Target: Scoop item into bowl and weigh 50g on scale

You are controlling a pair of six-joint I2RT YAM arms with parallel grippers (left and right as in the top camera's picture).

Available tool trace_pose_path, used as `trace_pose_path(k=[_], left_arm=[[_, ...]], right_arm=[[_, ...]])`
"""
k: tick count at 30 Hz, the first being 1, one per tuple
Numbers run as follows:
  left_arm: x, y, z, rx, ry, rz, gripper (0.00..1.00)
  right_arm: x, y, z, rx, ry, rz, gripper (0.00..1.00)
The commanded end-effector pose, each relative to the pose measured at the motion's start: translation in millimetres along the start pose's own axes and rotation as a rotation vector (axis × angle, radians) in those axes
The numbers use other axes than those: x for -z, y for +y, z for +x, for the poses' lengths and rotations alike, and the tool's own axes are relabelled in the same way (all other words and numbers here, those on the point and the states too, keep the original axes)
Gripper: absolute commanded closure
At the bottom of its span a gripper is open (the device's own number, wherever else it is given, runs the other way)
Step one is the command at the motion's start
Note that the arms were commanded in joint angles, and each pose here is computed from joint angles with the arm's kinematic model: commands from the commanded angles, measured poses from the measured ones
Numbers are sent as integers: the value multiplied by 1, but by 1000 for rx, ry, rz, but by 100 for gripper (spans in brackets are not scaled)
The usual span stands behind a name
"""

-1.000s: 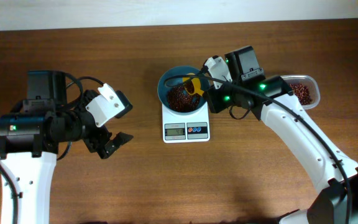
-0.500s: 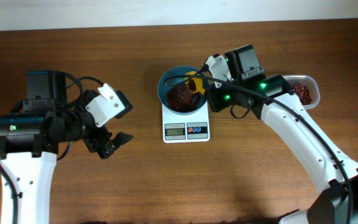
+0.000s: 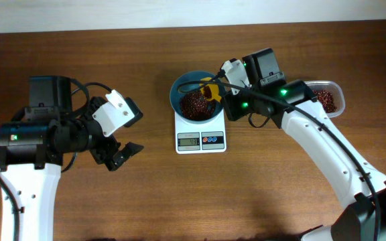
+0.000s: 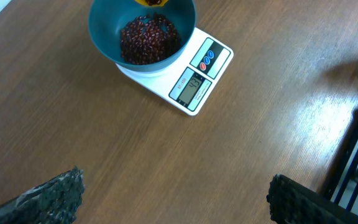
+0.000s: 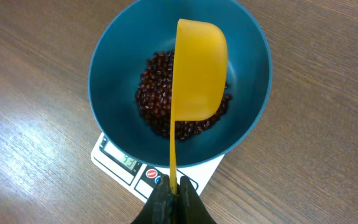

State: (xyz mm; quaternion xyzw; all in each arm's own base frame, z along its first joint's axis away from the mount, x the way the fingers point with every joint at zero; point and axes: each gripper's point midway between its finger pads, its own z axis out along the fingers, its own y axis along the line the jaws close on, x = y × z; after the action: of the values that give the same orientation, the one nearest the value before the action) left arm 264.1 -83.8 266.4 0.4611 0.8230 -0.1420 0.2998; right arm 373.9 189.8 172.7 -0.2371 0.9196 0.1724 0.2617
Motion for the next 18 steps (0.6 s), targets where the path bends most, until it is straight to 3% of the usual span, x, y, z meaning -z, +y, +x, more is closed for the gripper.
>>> trace_pose_path(k=[1,16,18], left_arm=[[3,0,-3,-12,-18,1,1],[3,-1,-3,-13,-18,2,1],[3,0,-3,-12,-18,1,1]], right_arm=[[15,9,-16,11,-53,-9,96],[18,11,-14,-14,-30,19,96],[16,0,-9,-12,-9,95,96]])
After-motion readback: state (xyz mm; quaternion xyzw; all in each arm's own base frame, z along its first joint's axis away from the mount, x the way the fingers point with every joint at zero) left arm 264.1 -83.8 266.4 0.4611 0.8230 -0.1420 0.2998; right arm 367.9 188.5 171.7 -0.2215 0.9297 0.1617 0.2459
